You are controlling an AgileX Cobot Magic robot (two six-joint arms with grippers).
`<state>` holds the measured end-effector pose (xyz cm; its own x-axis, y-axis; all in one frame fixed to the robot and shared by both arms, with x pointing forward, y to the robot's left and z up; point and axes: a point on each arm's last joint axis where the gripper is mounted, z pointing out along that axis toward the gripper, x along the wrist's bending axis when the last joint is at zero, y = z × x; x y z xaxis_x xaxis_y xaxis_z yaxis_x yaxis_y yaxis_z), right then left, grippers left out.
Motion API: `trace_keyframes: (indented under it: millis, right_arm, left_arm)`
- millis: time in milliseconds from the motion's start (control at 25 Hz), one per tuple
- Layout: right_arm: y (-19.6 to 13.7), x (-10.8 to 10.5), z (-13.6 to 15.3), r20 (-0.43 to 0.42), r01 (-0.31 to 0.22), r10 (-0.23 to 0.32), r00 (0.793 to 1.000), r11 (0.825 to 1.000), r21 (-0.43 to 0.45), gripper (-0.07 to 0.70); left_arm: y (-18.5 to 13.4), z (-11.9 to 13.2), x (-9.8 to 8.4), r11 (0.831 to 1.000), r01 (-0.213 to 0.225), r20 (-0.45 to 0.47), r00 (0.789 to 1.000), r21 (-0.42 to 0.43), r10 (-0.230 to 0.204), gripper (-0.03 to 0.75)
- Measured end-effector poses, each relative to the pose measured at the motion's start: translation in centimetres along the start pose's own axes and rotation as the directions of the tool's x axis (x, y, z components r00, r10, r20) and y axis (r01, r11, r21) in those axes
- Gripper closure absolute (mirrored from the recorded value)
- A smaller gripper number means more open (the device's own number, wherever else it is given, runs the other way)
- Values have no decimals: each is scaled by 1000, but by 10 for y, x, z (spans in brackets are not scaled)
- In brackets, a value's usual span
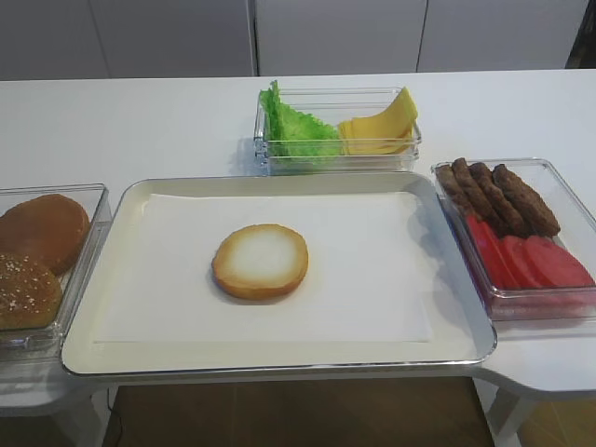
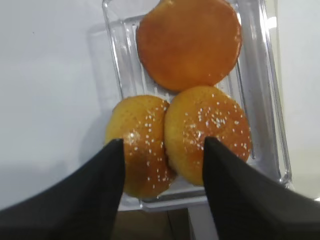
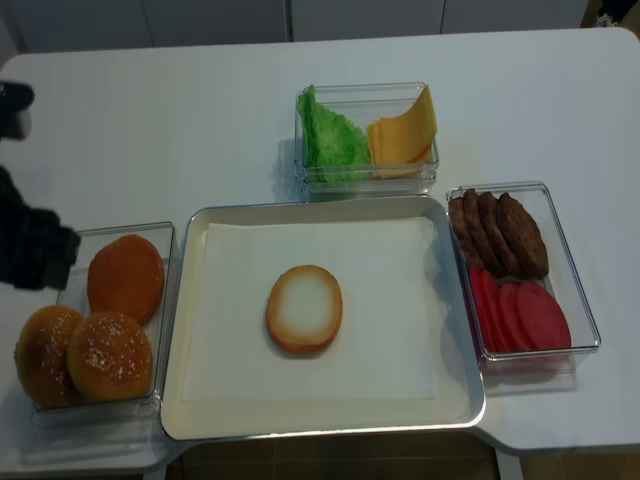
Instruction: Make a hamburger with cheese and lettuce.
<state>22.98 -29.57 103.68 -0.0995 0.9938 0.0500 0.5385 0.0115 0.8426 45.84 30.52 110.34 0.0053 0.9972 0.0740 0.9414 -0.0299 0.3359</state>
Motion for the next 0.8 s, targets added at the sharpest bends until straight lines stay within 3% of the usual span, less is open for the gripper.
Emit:
trace_keyframes:
  millis: [400,800]
  right_arm:
    - [0,0,0,0,0,0,1000,1000,0,208]
    - [0,0,0,0,0,0,1000,1000,0,208]
  left_arm:
    - [-79,-20,0,996,7,-1,1000,-94,-7,342]
    - [-150,-29,-1,969,18,-2,1000,-246,-19,343]
